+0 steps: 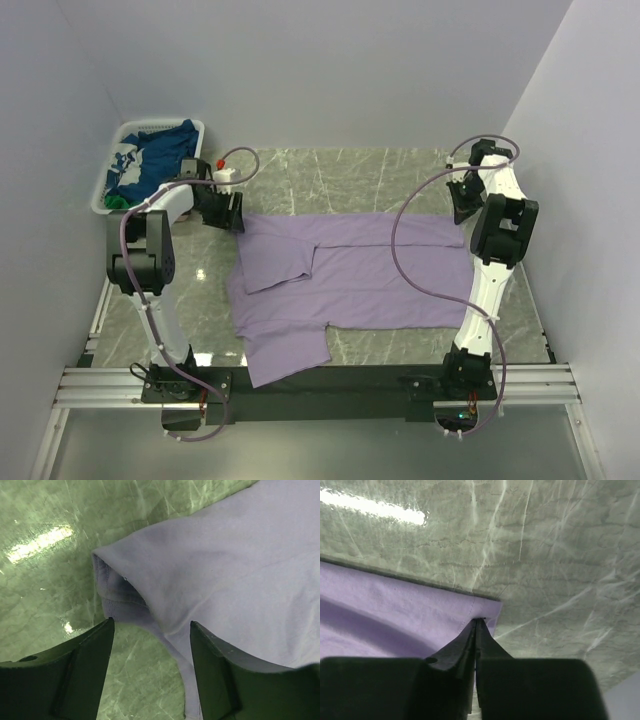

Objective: Fold and stack the t-shirts
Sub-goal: Fold the tshirt

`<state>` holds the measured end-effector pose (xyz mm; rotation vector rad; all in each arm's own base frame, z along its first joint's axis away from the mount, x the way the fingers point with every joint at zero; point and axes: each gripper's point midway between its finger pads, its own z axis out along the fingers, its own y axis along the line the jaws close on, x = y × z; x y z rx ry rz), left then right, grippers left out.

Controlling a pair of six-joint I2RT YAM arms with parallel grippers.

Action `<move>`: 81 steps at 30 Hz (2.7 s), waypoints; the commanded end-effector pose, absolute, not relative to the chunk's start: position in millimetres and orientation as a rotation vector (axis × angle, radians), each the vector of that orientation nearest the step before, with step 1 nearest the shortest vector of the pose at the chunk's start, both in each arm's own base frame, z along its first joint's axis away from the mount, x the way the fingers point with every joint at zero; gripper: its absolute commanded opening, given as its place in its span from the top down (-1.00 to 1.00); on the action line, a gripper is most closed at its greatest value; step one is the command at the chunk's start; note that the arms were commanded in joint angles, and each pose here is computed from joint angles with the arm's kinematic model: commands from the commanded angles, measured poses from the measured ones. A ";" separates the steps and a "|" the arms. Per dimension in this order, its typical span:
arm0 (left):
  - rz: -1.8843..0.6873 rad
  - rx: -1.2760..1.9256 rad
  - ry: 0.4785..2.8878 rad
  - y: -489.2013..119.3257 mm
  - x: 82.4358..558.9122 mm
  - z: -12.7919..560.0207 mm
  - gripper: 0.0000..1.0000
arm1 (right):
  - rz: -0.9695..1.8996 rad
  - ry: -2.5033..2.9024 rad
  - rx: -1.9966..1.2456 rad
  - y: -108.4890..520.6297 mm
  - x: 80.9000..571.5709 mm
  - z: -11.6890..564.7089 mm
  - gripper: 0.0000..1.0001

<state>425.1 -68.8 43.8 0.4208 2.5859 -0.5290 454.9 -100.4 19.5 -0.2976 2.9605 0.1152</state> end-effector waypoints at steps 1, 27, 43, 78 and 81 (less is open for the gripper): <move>-0.536 0.386 2.579 -69.8 429.9 39.2 -0.28 | 0.097 2.929 -0.276 -105.4 460.9 31.3 1.00; -0.470 0.352 2.544 -50.0 487.9 38.6 0.25 | -0.143 2.628 -0.163 -127.7 539.6 85.2 0.51; -0.602 0.572 2.418 -88.6 403.0 108.2 -0.62 | 0.342 2.911 -0.017 -82.2 425.4 67.4 0.09; -0.579 1.262 2.230 -255.4 327.6 67.0 -0.23 | 0.574 2.944 0.070 -76.9 403.9 48.8 1.00; -0.545 1.276 2.244 -262.7 331.3 55.9 -0.22 | 0.570 2.945 0.072 -77.3 405.8 48.9 1.00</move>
